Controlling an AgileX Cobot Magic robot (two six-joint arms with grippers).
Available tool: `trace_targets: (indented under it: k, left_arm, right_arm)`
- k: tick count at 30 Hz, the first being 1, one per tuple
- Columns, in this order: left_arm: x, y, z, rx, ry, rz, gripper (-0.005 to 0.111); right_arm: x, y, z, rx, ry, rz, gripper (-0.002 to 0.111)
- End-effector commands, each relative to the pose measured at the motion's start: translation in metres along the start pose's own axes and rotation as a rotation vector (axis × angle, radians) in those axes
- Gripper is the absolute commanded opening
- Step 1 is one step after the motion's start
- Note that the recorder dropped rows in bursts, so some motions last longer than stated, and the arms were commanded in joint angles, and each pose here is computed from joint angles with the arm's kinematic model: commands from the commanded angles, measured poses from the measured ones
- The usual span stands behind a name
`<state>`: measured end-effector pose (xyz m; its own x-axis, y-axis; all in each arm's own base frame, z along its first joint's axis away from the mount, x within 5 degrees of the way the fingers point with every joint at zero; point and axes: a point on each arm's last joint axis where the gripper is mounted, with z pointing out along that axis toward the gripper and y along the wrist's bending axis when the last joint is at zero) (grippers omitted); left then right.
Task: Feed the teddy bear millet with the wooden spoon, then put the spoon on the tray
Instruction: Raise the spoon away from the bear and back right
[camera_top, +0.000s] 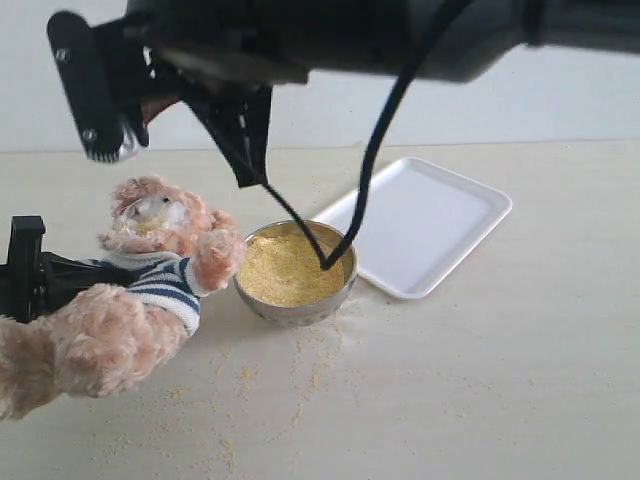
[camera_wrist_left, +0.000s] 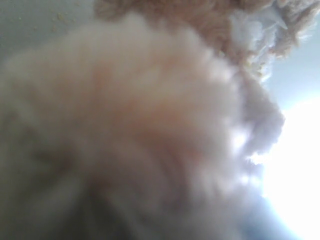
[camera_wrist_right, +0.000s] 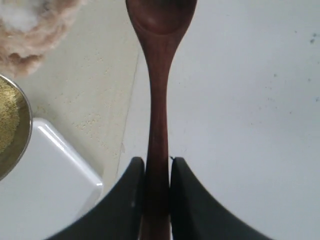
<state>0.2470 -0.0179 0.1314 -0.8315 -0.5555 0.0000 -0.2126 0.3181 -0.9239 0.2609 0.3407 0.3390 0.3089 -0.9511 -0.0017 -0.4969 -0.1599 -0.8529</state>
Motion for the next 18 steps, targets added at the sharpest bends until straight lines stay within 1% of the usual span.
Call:
trace_targets:
  k: [1, 5, 7, 10, 13, 16, 18]
  left_arm:
    - [-0.001, -0.004, 0.0, 0.037, 0.003, -0.001, 0.005]
    - [-0.001, -0.004, 0.0, 0.037, 0.002, 0.009, 0.005]
    - [-0.001, -0.004, 0.0, 0.037, 0.002, 0.009, 0.005]
    - [-0.001, -0.004, 0.0, 0.037, 0.002, 0.01, 0.005]
    - [-0.001, -0.004, 0.0, 0.037, 0.002, 0.012, 0.005]
    - [-0.001, -0.003, 0.0, 0.031, 0.0, 0.012, 0.005]
    - [-0.001, -0.002, 0.0, 0.024, -0.003, 0.012, 0.005]
  right_arm:
    - [0.044, -0.027, -0.016, -0.039, 0.001, 0.205, 0.0]
    - [0.083, -0.035, -0.015, -0.131, 0.009, 0.345, 0.0]
    - [0.097, -0.034, -0.011, -0.204, 0.002, 0.391, 0.0]
    - [0.122, -0.03, -0.001, -0.305, 0.032, 0.424, 0.0]
    - [0.139, -0.021, 0.007, -0.424, 0.065, 0.441, 0.0]
    - [0.147, -0.013, 0.013, -0.5, 0.098, 0.433, 0.0]
    - [0.146, -0.009, 0.018, -0.519, 0.109, 0.425, 0.0]
